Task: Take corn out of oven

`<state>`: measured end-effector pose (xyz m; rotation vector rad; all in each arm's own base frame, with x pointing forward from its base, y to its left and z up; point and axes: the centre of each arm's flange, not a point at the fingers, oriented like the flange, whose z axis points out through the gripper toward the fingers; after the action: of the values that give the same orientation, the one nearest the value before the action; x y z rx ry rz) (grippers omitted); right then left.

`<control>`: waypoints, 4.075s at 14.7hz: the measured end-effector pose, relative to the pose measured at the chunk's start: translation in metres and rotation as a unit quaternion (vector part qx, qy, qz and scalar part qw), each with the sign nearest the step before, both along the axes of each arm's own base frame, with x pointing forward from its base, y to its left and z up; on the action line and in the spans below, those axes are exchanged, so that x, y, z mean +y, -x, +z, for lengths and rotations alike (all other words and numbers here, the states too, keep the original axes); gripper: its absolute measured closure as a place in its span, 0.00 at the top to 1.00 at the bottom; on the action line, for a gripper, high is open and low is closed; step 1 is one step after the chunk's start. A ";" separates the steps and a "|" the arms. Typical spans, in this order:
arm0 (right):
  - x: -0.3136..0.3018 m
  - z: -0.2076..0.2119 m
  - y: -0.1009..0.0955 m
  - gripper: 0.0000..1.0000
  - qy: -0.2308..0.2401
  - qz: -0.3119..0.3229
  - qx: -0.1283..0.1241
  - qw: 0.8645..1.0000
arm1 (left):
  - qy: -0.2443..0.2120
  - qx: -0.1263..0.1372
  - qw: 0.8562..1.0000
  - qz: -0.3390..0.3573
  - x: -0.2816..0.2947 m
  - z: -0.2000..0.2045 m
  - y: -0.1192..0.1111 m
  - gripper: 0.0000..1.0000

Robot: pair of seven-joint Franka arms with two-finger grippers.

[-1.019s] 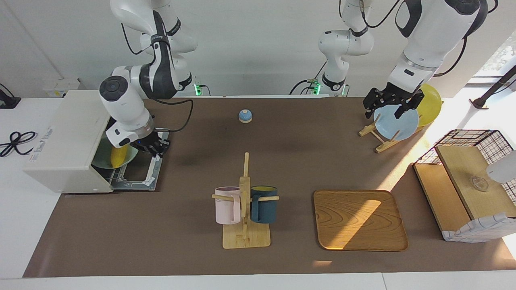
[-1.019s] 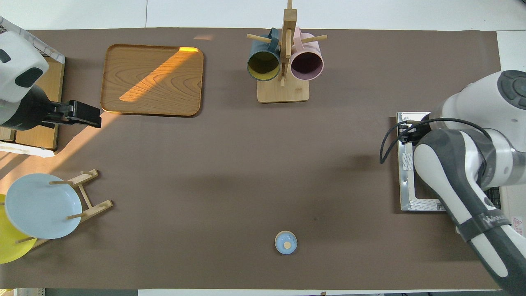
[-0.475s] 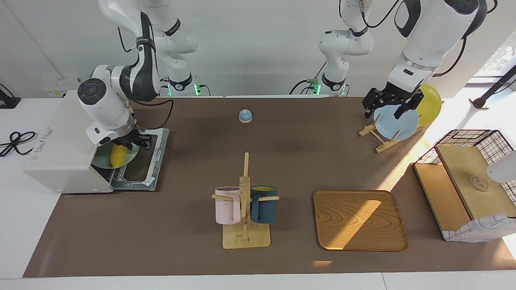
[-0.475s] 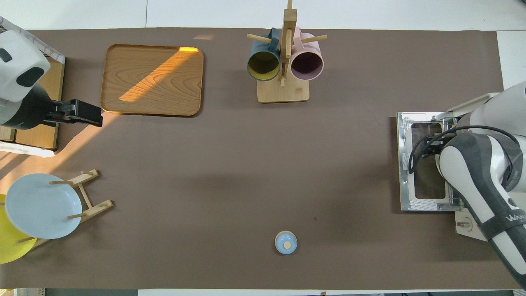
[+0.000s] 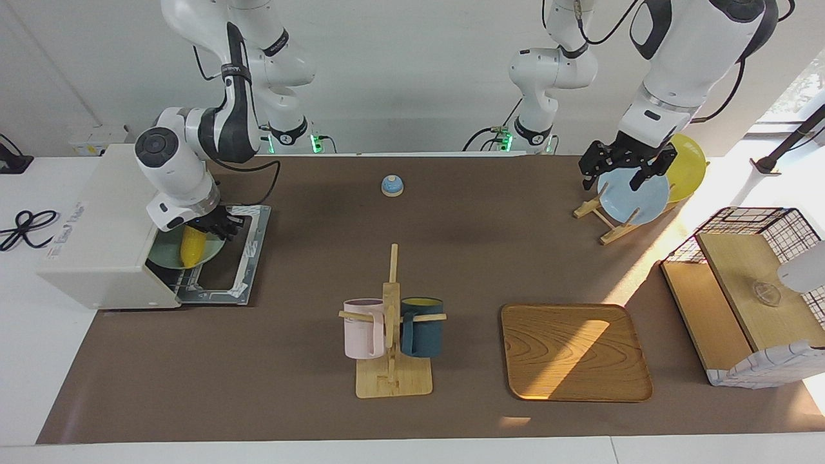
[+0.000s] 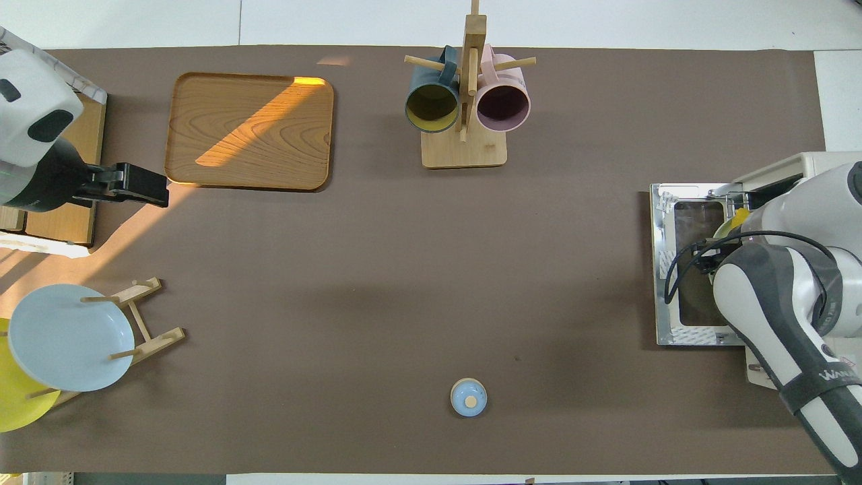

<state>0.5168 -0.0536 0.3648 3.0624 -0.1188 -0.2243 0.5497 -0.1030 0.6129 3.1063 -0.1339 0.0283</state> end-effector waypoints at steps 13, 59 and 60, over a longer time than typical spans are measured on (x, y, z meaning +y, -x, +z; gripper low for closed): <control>0.278 0.026 -0.034 0.03 0.038 0.017 -0.025 0.999 | 0.000 -0.003 1.000 0.000 -0.001 0.000 0.000 1.00; 0.278 0.018 -0.067 0.01 0.109 -0.081 0.013 0.991 | 0.057 -0.016 0.997 -0.048 -0.082 -0.046 0.006 1.00; 0.252 0.009 -0.061 0.01 0.118 -0.090 0.028 0.989 | 0.061 -0.016 0.996 -0.055 -0.094 -0.053 0.007 1.00</control>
<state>0.5776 0.1983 0.3741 2.8068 -0.3891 -0.2827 0.5429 -0.1968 0.5601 2.9716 -0.2935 0.0812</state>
